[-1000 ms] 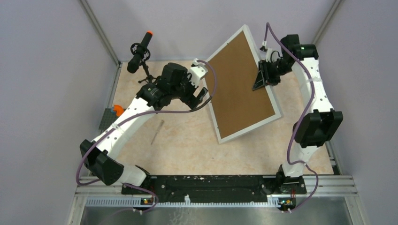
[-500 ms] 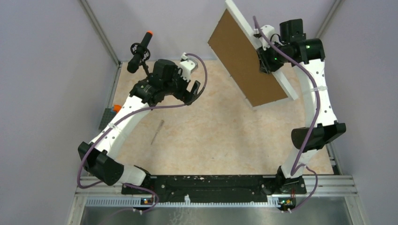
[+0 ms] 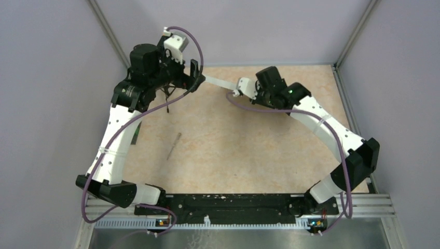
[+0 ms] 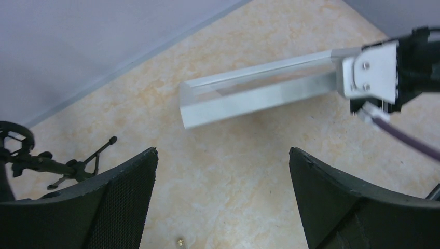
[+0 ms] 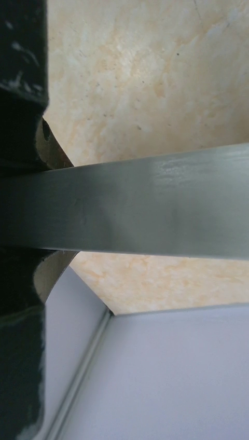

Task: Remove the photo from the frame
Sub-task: Turn over the photo frame at the center of the board.

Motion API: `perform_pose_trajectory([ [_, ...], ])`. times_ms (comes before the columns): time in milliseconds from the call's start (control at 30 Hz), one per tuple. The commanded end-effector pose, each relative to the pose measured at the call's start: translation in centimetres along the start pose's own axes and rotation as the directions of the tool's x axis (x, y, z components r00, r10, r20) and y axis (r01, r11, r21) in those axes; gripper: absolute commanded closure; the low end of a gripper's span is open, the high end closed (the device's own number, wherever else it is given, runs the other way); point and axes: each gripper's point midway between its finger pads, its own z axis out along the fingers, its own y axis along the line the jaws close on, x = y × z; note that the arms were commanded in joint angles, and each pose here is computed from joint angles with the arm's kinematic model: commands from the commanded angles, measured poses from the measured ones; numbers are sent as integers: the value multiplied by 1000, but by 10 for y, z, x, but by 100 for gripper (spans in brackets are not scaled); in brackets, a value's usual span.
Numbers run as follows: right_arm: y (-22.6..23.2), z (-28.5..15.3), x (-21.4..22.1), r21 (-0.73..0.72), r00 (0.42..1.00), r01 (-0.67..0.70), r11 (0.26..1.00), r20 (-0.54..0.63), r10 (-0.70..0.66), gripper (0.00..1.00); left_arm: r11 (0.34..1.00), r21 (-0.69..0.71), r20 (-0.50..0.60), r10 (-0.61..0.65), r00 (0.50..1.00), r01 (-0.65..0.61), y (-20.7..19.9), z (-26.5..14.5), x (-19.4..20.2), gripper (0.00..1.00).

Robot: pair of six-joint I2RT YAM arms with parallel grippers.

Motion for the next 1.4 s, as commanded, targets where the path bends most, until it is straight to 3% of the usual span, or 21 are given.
perform_pose_trajectory([
  [0,-35,-49,-76,301,942,-66,951,335,-40,100,999,-35,94,-22,995,26,12,-13,-34,1],
  [200,32,-30,-64,452,916,32,891,343,-207,100,997,-73,114,-24,993,32,22,-13,-40,1],
  [600,137,28,-33,379,885,143,914,365,-290,100,996,-72,35,-40,999,43,28,4,1,1],
  [1167,210,80,11,233,882,263,936,337,-331,100,1000,-16,-86,-19,996,17,22,14,51,1],
  [1367,224,95,20,157,913,261,952,281,-296,100,1000,-4,-115,-13,993,13,21,16,65,1],
])
